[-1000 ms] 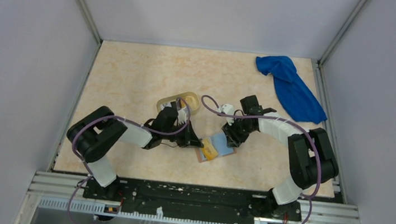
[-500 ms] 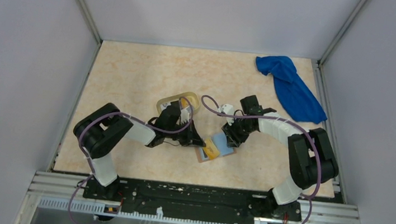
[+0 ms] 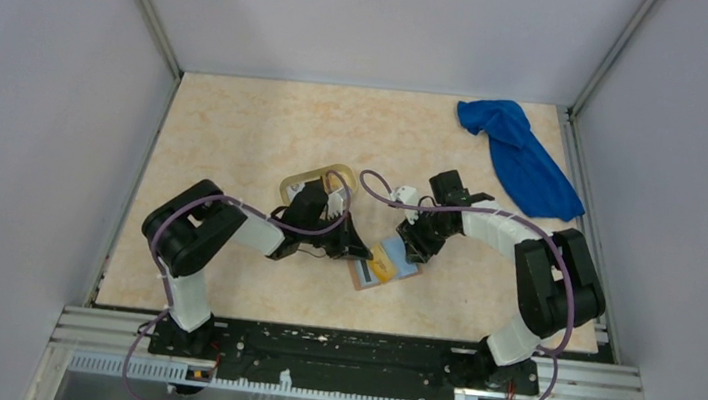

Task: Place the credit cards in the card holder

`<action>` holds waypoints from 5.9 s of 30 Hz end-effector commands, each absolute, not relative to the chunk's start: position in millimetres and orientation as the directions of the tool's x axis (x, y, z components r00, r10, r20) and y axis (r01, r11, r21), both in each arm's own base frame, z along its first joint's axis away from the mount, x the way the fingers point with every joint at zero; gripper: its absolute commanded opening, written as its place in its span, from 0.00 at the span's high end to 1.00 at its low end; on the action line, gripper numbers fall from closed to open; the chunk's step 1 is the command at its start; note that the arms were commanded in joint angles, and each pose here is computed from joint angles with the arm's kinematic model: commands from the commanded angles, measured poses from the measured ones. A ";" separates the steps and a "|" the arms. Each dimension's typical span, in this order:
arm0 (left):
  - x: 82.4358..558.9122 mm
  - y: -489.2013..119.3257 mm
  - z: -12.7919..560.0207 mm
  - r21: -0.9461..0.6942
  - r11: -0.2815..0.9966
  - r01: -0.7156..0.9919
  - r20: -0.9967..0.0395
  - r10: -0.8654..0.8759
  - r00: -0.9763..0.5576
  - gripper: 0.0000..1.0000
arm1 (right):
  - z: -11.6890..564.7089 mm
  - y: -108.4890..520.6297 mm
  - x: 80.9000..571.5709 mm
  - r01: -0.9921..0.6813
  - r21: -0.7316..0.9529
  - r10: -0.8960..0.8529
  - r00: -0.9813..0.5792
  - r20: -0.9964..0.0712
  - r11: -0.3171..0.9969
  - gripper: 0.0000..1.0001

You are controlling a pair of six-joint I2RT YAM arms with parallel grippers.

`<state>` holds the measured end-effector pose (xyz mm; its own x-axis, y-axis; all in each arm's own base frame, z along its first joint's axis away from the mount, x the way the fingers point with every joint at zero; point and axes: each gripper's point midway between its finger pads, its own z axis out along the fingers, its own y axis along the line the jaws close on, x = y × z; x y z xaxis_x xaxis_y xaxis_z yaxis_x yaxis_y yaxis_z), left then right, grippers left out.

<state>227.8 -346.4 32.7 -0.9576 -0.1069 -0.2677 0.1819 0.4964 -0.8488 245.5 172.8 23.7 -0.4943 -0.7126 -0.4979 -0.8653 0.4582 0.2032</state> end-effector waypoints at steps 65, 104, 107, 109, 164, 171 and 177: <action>222.1 -334.7 -18.6 -0.696 0.718 -0.004 -0.025 -0.030 -0.999 0.99 | 28.1 190.8 251.2 -0.893 0.131 -0.743 -0.434 -0.509 0.431 0.57; 223.5 -346.7 -21.4 -0.749 0.662 0.012 -0.028 -0.014 -1.000 0.88 | 67.8 198.2 260.2 -0.909 0.041 -0.700 -0.347 -0.624 0.414 0.55; 223.1 -345.7 -21.8 -0.750 0.662 0.014 -0.031 -0.014 -0.999 0.85 | 86.3 204.9 257.3 -0.927 0.017 -0.673 -0.284 -0.683 0.375 0.55; 222.2 -345.5 -22.2 -0.750 0.661 0.016 -0.031 -0.010 -0.999 0.84 | 98.6 216.1 245.3 -0.954 0.033 -0.637 -0.226 -0.737 0.300 0.56; 219.9 -346.4 -23.9 -0.762 0.646 0.046 -0.045 0.019 -0.999 0.78 | 28.9 244.6 221.5 -0.942 -0.336 -0.907 0.161 -0.389 -0.022 0.98; 219.7 -346.1 -24.2 -0.761 0.647 0.047 -0.045 0.020 -0.999 0.78 | 22.9 234.0 226.1 -0.948 -0.319 -0.928 0.121 -0.353 -0.002 0.98; 221.0 -345.6 -23.4 -0.759 0.649 0.050 -0.054 0.014 -0.998 0.78 | 19.8 227.2 229.9 -0.952 -0.306 -0.936 0.086 -0.340 0.024 0.98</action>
<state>241.2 -371.2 24.7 -0.9919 0.0039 -0.1269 0.1103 0.5214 -0.8462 227.9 237.2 23.0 0.1267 -0.9154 -0.3821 -0.9436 0.0075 -0.3309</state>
